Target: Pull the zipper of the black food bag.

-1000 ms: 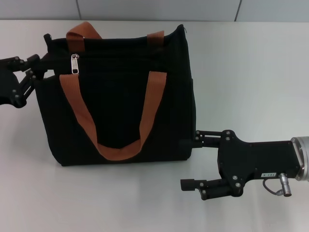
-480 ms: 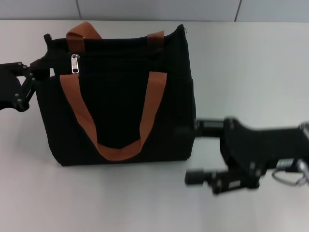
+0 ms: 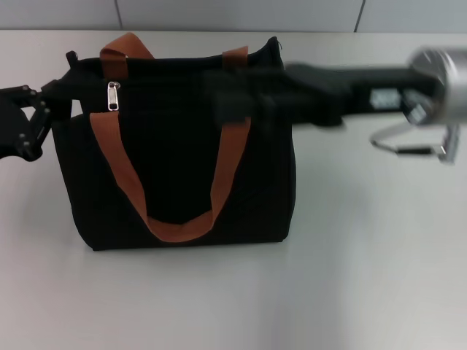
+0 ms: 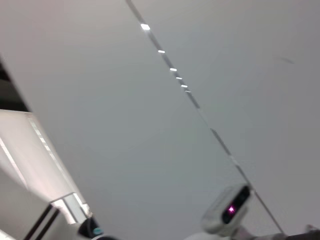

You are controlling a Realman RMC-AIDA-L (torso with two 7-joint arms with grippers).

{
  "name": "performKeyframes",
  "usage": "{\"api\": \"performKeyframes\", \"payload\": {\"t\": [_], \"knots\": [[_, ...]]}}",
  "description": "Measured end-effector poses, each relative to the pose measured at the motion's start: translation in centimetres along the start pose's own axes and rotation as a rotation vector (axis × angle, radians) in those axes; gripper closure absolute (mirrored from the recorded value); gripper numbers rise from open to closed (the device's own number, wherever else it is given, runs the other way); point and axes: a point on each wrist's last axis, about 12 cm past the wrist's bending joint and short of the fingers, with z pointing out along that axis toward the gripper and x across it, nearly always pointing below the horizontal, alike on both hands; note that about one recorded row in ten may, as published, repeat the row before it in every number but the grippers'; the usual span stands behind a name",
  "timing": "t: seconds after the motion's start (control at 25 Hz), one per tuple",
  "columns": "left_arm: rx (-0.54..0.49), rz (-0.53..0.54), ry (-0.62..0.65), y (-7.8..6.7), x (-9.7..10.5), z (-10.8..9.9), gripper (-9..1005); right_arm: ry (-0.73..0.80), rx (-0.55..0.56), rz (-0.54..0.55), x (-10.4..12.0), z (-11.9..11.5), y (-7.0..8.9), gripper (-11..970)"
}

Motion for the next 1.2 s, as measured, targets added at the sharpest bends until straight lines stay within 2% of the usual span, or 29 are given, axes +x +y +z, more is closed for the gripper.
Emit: {"api": "performKeyframes", "payload": {"t": [0.28, 0.72, 1.2], "knots": [[-0.019, -0.006, -0.037, -0.1, -0.2, 0.2, 980, 0.097, 0.130, 0.188, -4.0, 3.1, -2.1, 169], [-0.003, 0.011, -0.058, -0.7, -0.2, 0.5, 981, 0.205, 0.308, 0.351, -4.8, 5.1, -4.0, 170], [0.039, 0.013, -0.105, -1.0, -0.8, 0.7, 981, 0.254, 0.361, 0.361, -4.6, 7.4, -4.7, 170]]}}
